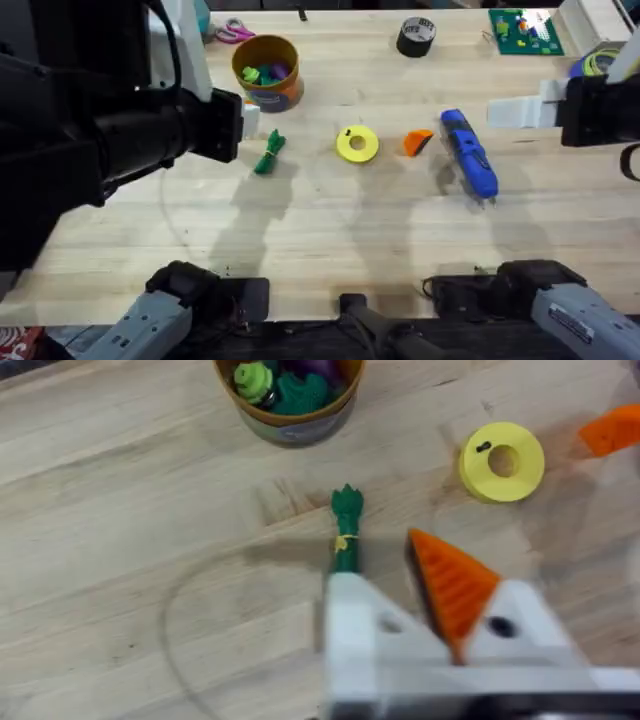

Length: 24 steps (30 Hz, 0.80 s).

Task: Pick up the gripper from the table and insert it into the empty holder that is missing its gripper. Then pick up a screw, insert it into the mounting hole, and use the screwdriver to tighten it. Finally, clean up the table by picking up the vegetable and placing it into the bucket.

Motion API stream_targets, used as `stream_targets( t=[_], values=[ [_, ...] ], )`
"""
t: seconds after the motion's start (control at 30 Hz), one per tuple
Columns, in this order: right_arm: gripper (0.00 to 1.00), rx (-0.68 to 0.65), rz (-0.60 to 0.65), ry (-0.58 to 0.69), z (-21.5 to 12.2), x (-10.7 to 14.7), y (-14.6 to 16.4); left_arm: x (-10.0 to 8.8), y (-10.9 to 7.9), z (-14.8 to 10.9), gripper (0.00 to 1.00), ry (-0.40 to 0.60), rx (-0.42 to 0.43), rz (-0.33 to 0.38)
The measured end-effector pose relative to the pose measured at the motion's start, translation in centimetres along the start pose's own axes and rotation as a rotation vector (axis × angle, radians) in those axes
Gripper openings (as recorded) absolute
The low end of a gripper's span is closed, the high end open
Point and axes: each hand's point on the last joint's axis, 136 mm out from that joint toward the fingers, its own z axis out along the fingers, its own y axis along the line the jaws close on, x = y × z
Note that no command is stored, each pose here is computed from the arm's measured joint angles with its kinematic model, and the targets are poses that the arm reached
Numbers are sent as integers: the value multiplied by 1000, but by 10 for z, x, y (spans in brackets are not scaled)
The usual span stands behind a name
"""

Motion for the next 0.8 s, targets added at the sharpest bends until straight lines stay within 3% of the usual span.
stream_targets(
  t=[0.03, 0.2, 0.23, 0.4, 0.43, 0.47, 0.8],
  values=[
    [996, 0, 0, 0, 0, 0, 0, 0, 0, 0, 76, 0, -1, 2],
    [996, 0, 0, 0, 0, 0, 0, 0, 0, 0, 865, 0, 0, 0],
    [996, 0, 0, 0, 0, 0, 0, 0, 0, 0, 954, 0, 1, -4],
    [996, 0, 0, 0, 0, 0, 0, -4, 0, 0, 985, -17, 1, -6],
    [997, 0, 0, 0, 0, 0, 0, -9, 0, 0, 985, -35, 2, -6],
    [997, 0, 0, 0, 0, 0, 0, -32, -1, -2, 985, -130, 6, -5],
    [997, 0, 0, 0, 0, 0, 0, -65, 11, -9, 985, -267, -74, 34]
  ],
)
